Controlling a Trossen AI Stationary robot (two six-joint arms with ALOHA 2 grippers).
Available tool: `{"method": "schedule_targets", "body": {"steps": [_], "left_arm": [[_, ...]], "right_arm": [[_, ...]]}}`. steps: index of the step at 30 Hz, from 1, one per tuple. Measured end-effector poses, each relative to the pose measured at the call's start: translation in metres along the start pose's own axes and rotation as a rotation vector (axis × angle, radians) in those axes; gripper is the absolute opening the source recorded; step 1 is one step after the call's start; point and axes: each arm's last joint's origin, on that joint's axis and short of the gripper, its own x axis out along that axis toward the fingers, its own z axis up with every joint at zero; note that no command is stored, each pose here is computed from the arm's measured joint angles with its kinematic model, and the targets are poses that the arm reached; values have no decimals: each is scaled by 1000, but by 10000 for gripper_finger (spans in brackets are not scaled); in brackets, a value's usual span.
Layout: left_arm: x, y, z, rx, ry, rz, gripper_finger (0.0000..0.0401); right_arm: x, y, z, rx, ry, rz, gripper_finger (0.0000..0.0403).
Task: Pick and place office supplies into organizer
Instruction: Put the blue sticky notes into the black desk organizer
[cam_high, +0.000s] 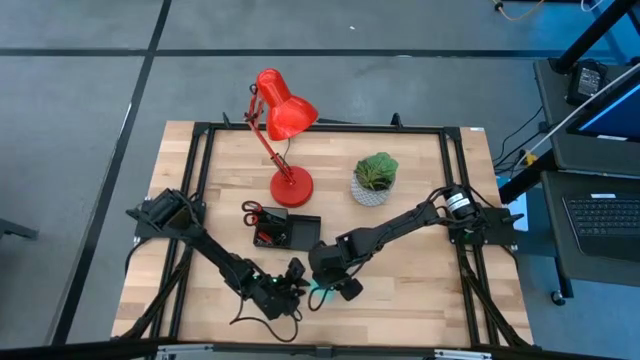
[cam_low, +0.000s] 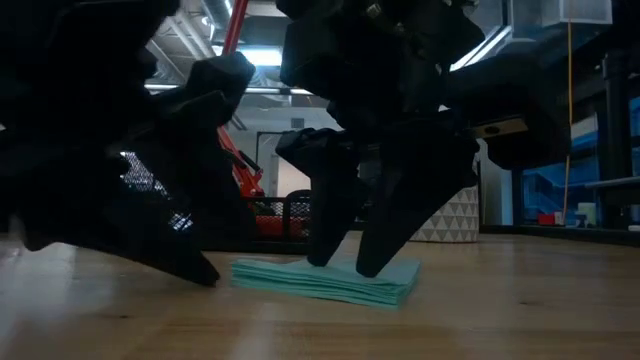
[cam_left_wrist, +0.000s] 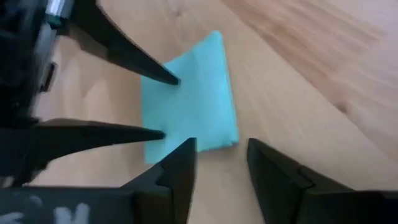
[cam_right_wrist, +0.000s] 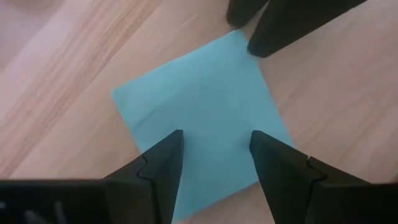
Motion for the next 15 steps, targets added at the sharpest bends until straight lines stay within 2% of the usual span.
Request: {"method": "schedule_targets", "body": {"steps": [8, 15], "left_arm": [[10, -3, -2, -9, 10, -2, 139], [15, 4, 5, -17, 14, 41, 137]], "right_arm": [[1, -2, 0, 18, -12, -5, 194], [2, -2, 1, 19, -27, -11, 194]]}}
